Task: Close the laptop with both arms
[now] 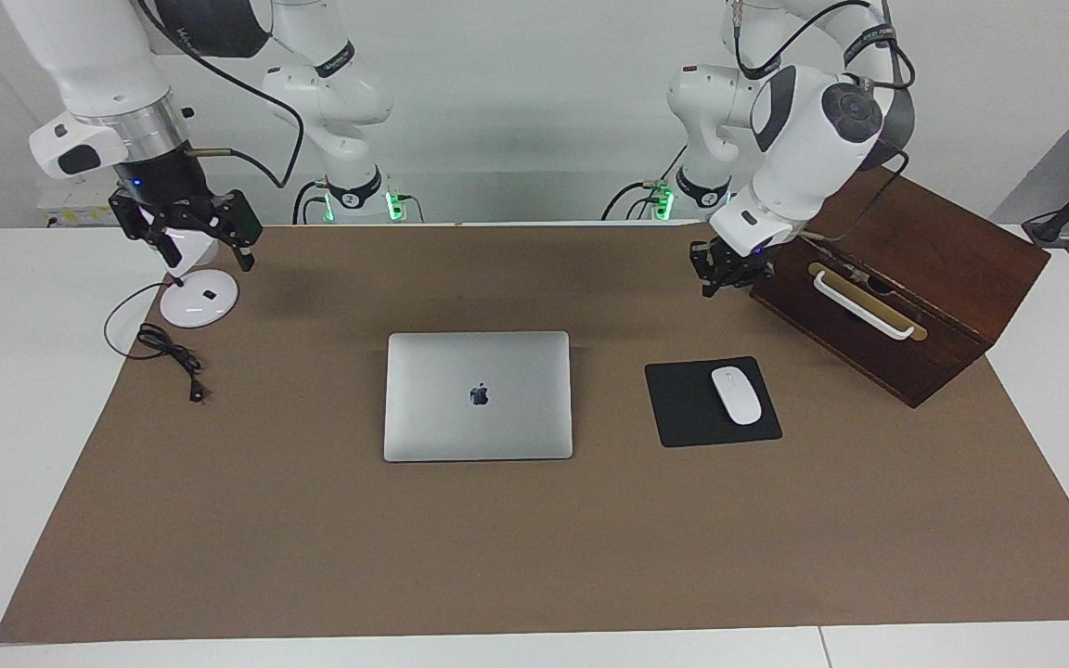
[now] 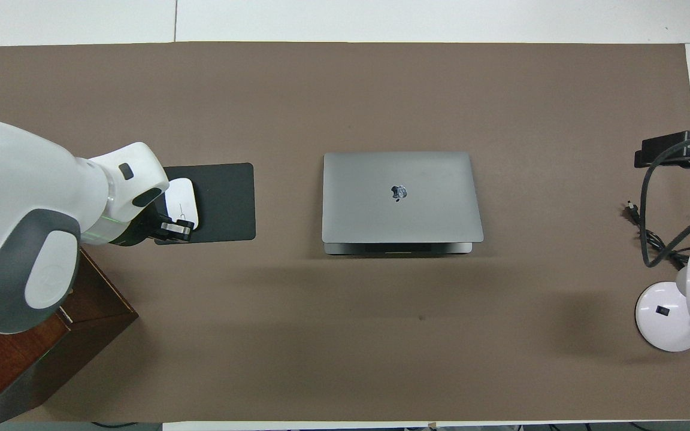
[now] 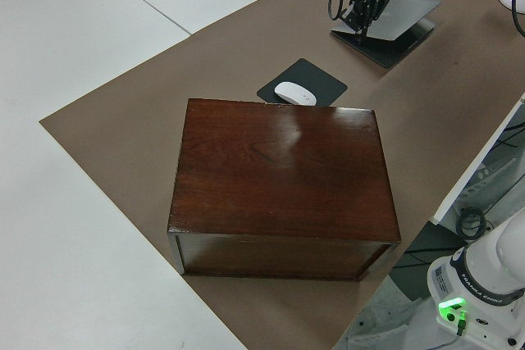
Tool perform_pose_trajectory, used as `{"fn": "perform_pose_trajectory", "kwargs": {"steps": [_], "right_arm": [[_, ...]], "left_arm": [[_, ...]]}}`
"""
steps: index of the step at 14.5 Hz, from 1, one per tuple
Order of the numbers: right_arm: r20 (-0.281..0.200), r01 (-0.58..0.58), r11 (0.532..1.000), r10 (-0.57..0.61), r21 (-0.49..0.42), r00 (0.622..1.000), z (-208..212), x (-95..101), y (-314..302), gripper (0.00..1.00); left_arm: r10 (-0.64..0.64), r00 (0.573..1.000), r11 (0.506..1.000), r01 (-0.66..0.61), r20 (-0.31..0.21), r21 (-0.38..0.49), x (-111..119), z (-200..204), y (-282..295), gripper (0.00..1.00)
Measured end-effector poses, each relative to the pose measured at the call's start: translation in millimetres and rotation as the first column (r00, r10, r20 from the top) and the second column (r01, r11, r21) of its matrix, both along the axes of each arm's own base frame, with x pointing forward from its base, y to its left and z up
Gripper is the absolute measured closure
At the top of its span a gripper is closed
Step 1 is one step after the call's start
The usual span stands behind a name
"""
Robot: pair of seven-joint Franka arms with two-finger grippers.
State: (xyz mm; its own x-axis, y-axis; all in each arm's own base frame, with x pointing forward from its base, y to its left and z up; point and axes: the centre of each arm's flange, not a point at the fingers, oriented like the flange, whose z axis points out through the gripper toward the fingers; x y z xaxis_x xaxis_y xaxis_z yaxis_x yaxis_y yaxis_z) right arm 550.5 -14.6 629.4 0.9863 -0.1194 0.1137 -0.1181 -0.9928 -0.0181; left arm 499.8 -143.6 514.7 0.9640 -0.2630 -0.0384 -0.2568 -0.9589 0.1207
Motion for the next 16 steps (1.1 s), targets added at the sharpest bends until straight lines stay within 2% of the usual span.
{"fn": "perform_pose_trajectory", "kwargs": {"steps": [2,5,9,11,16], "right_arm": [[-0.001,0.000,1.000,0.000,0.000,1.000,-1,-0.1,0,0.00],[-0.003,0.000,1.000,0.000,0.000,1.000,-1,-0.1,0,0.00],[-0.003,0.000,1.000,0.000,0.000,1.000,-1,-0.1,0,0.00],[-0.003,0.000,1.000,0.000,0.000,1.000,-1,-0.1,0,0.00],[-0.007,-0.002,1.000,0.002,0.000,1.000,-3,-0.2,0,0.00]], "left_arm": [[0.005,0.999,0.999,-0.007,0.048,0.047,-5,24,19,0.99],[0.048,0.994,0.996,-0.054,0.101,0.067,-7,54,50,0.99],[0.097,0.988,0.991,-0.108,0.122,0.083,-4,74,80,0.99],[0.131,0.983,0.986,-0.143,0.128,0.085,-1,77,98,0.84],[0.217,0.965,0.970,-0.231,0.148,0.079,2,87,144,0.26]]}}
